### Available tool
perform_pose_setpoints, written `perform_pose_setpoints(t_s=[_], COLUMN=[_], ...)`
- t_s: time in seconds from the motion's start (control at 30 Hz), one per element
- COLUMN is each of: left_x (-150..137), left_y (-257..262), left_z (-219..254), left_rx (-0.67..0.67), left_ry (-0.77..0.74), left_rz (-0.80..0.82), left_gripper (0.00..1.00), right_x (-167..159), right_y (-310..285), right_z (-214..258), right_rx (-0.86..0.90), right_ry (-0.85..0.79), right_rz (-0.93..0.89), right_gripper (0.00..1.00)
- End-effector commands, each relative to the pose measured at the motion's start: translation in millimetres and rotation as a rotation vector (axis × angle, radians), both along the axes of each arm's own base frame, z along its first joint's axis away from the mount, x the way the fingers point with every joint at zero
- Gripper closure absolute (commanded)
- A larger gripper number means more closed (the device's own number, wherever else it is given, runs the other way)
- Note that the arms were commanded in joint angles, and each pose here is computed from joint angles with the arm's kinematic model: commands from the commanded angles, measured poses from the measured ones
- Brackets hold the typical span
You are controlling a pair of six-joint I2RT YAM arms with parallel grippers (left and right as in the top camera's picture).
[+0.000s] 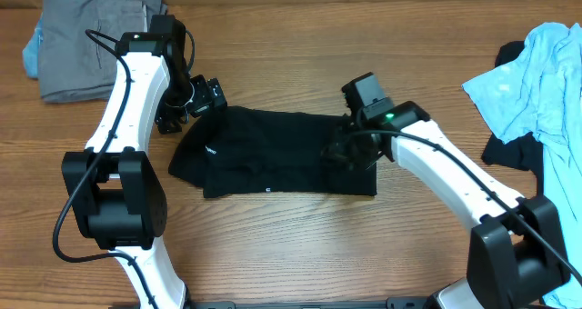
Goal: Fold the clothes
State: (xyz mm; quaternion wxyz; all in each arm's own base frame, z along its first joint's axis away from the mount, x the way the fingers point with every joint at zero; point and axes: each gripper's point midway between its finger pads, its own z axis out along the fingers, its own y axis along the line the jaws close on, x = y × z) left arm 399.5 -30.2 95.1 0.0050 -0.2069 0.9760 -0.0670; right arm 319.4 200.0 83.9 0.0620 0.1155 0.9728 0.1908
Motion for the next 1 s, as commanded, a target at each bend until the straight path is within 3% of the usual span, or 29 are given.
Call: perform_pose_setpoints(t_s=[0.0,0.1,0.27,0.33,0.47,0.53,0.6,0.67,0.97], left_x=[4.6,4.6,4.0,4.0,3.3,2.2,1.2,1.0,-3.1], left_y=[-5.2,-5.2,-5.2,-5.2,-5.1,-5.2,-5.1,-5.1,-3.7], left_z=[2.7,2.7,2.7,2.7,2.6,2.6,2.5,2.5,2.2], left_rx=[-0.01,-0.01,-0.01,-0.01,-0.009,-0.01,-0.01,-0.01,-0.001], left_ry=[-0.014,-0.014,-0.012,-0.012,-0.009,-0.005,-0.001,0.0,0.016], left_rz=[-0.024,-0.024,-0.024,-0.024,-0.024,-0.028,-0.028,-0.027,-0.035], left_gripper=[0.0,0.0,0.0,0.0,0.0,0.0,0.0,0.0,0.0], right_x=[2.2,1.8,0.0,0.1,-0.5,0.0,3.8,7.9,30.2], right_y=[15.9,20.0,27.9,35.4,46.8,53.0,58.0,60.2,19.7], right_z=[0.3,0.5,1.9,3.9,6.5,8.4,11.4,13.7,25.4], right_rx=[0.026,0.033,0.049,0.065,0.082,0.092,0.106,0.117,0.126], right_ry=[0.005,0.001,0.003,-0.011,-0.029,-0.045,-0.069,-0.088,-0.082], right_rz=[0.001,0.008,0.005,0.021,0.032,0.044,0.05,0.051,0.008], right_gripper=[0.91,0.83,0.92,0.91,0.62,0.33,0.13,0.06,0.05])
